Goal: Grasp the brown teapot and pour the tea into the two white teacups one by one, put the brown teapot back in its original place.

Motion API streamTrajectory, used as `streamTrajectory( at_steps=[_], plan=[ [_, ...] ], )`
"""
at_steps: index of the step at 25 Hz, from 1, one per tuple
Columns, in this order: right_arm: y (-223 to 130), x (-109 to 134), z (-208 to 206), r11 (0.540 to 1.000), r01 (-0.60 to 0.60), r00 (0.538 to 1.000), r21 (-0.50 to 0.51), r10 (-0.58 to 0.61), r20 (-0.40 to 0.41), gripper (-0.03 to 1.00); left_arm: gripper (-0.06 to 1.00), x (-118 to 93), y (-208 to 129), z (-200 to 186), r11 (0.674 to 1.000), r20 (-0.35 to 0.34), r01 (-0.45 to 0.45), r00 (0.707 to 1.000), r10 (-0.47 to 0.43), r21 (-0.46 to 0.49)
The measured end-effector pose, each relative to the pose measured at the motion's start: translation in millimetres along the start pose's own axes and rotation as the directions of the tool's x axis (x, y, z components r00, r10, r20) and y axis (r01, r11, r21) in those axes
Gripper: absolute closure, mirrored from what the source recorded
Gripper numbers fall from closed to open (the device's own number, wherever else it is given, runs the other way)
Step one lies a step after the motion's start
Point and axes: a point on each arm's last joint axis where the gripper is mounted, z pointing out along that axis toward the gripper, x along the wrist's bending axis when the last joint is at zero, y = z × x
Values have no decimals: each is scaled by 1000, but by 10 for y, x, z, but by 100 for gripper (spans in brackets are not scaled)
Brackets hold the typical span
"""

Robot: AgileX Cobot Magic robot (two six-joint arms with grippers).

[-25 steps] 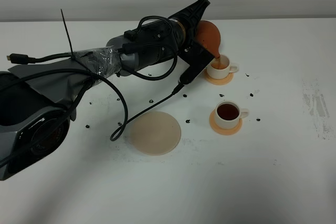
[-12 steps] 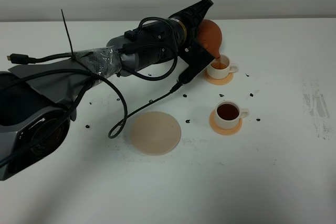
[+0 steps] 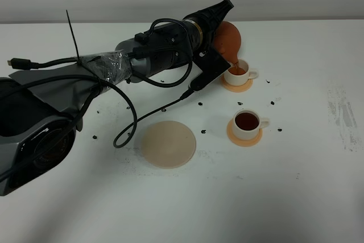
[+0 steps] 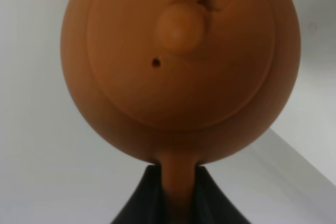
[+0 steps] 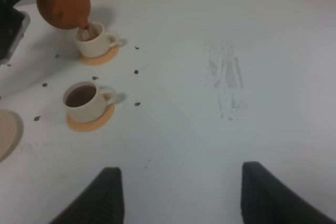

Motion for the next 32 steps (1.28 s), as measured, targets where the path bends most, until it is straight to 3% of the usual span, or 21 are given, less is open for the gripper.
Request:
streamTrajectory(
  at_steps=[32],
  plan=[
    [0,0,0,1000,0,1000,0,0,0,46,82,101,-54,-45,1000,-32,-5,999,6,11]
  ],
)
